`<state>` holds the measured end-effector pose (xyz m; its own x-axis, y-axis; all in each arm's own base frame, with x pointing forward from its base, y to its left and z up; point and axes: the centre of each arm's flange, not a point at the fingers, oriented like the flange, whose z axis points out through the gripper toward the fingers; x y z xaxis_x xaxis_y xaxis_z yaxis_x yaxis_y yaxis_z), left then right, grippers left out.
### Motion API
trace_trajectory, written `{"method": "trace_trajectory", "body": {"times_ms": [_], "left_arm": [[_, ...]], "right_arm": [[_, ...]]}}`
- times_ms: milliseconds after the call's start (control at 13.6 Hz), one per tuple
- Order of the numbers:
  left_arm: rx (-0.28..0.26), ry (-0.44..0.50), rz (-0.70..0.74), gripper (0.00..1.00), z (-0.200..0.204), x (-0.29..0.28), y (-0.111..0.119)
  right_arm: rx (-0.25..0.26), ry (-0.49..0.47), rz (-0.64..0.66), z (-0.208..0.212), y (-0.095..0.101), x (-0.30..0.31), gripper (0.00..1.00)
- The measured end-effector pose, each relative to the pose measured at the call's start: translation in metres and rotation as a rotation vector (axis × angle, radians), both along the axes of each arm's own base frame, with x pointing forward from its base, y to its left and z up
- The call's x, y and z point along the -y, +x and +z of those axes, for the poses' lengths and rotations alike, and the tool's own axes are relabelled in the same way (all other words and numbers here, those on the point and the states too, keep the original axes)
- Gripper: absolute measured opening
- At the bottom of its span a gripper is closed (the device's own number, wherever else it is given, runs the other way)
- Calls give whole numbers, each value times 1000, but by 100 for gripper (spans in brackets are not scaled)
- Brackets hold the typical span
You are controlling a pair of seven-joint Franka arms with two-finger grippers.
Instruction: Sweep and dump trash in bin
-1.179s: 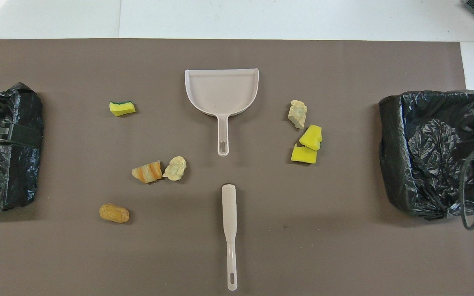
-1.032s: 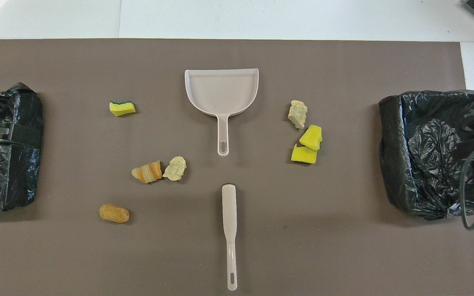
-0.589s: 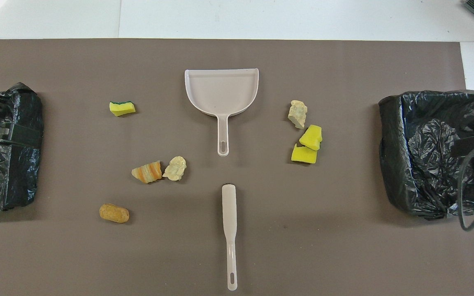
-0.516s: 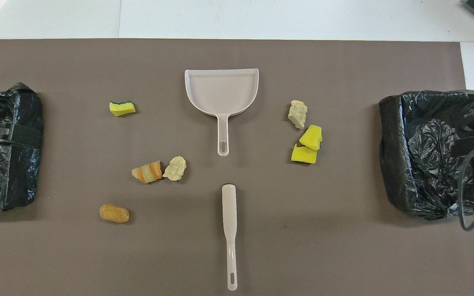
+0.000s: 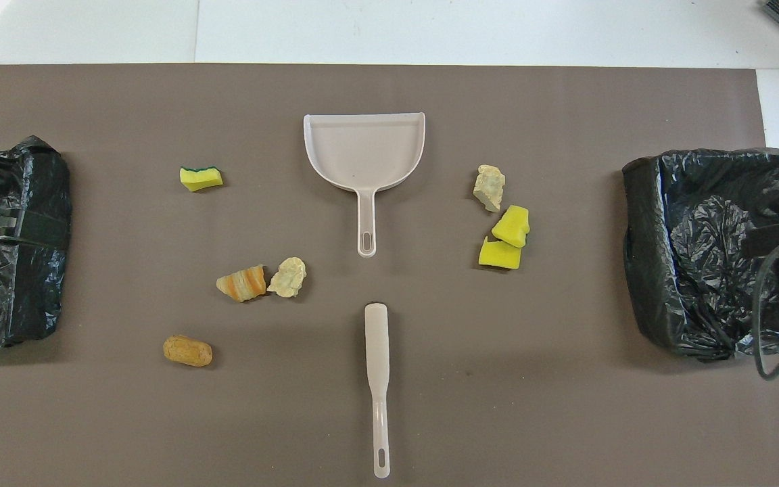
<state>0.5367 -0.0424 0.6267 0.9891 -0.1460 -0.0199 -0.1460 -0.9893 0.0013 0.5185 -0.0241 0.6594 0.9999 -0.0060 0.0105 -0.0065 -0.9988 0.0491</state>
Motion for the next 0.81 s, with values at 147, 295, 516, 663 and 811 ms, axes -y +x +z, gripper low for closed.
{"method": "trace_trajectory", "body": {"times_ms": [147,295,516,663,811], "left_arm": [[-11,-6,-7,100,-5,4,-2],[-31,-25,-26,100,-13,17,-8],[-44,-30,-76,100,-31,57,-18],[-25,-31,-95,100,-52,90,-25],[-5,-40,-114,100,-75,113,-33]], "right_arm": [[-2,0,0,-1,0,0,100],[-3,0,0,-1,0,0,100],[-5,0,0,-2,0,0,100],[-11,1,0,-3,-2,0,100],[-15,2,0,-4,-5,0,100]]}}
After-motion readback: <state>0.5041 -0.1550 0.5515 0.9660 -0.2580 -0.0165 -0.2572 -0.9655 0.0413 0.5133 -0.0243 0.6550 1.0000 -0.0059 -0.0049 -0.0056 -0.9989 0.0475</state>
